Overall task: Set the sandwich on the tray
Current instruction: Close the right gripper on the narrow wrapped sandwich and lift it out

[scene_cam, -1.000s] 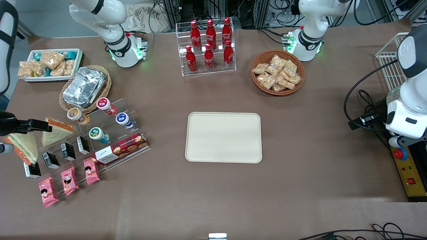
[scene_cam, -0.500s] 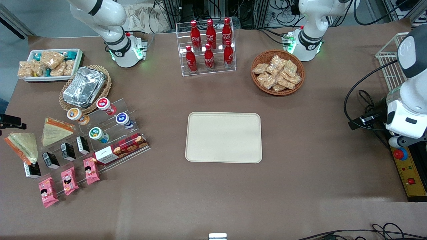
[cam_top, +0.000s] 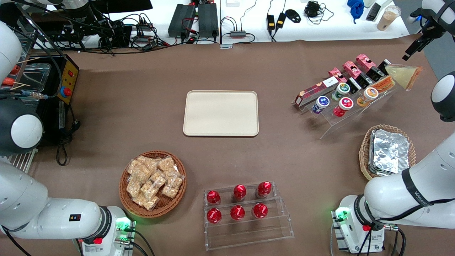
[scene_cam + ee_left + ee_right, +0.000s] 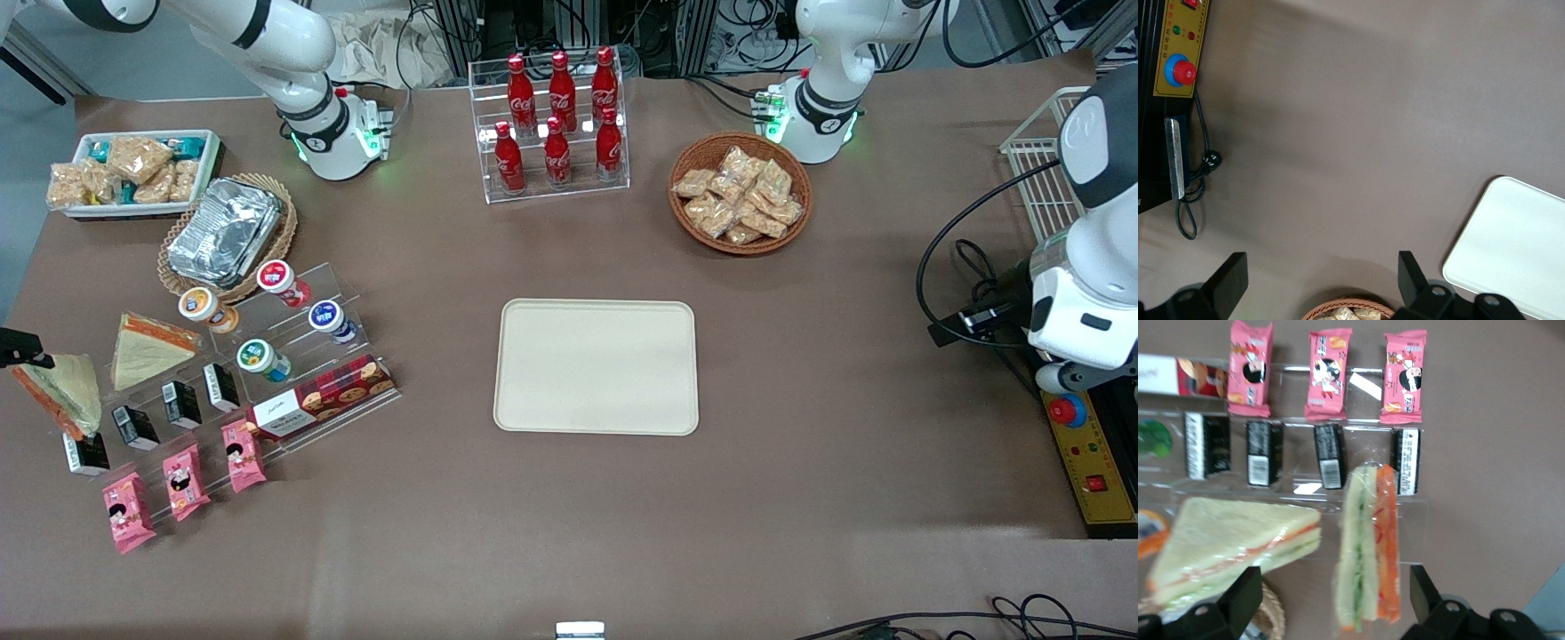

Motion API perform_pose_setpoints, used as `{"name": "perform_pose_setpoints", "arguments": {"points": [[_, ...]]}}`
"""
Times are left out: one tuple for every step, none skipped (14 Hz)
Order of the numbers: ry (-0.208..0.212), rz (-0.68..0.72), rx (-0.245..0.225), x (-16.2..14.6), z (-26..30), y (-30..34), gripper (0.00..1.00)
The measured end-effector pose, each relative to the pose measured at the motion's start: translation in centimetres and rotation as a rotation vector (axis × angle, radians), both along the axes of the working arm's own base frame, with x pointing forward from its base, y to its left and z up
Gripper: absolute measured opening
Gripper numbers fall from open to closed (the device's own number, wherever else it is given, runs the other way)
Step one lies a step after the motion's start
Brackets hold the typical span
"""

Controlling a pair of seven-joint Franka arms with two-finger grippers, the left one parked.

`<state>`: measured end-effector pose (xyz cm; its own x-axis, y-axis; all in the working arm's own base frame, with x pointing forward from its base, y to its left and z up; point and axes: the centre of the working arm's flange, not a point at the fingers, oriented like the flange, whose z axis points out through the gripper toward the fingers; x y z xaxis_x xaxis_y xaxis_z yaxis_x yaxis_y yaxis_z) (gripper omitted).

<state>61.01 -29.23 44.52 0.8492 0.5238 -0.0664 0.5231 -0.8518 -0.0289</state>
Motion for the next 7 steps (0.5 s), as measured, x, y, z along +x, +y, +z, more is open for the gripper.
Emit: {"name": "perform_pose_setpoints", "arguments": {"points": [[0.005,0.022,0.003,-0.1,-0.8,-0.8,0.98],[0.01,0.039,0.005,-0.1,-1.5,-1.2,0.99],[0.016,0.049,0.008,-0.2,-2.0,-1.5,0.98],[0.021,0.052,0.011,-0.1,-2.4,-1.6,0.98],[0.028,0.047,0.013,-0.3,-2.9,-1.9,0.98],[0.035,0.042,0.016,-0.4,-3.4,-2.4,0.98],[0.042,0.04,0.023,-0.6,-4.0,-2.9,0.98]]}}
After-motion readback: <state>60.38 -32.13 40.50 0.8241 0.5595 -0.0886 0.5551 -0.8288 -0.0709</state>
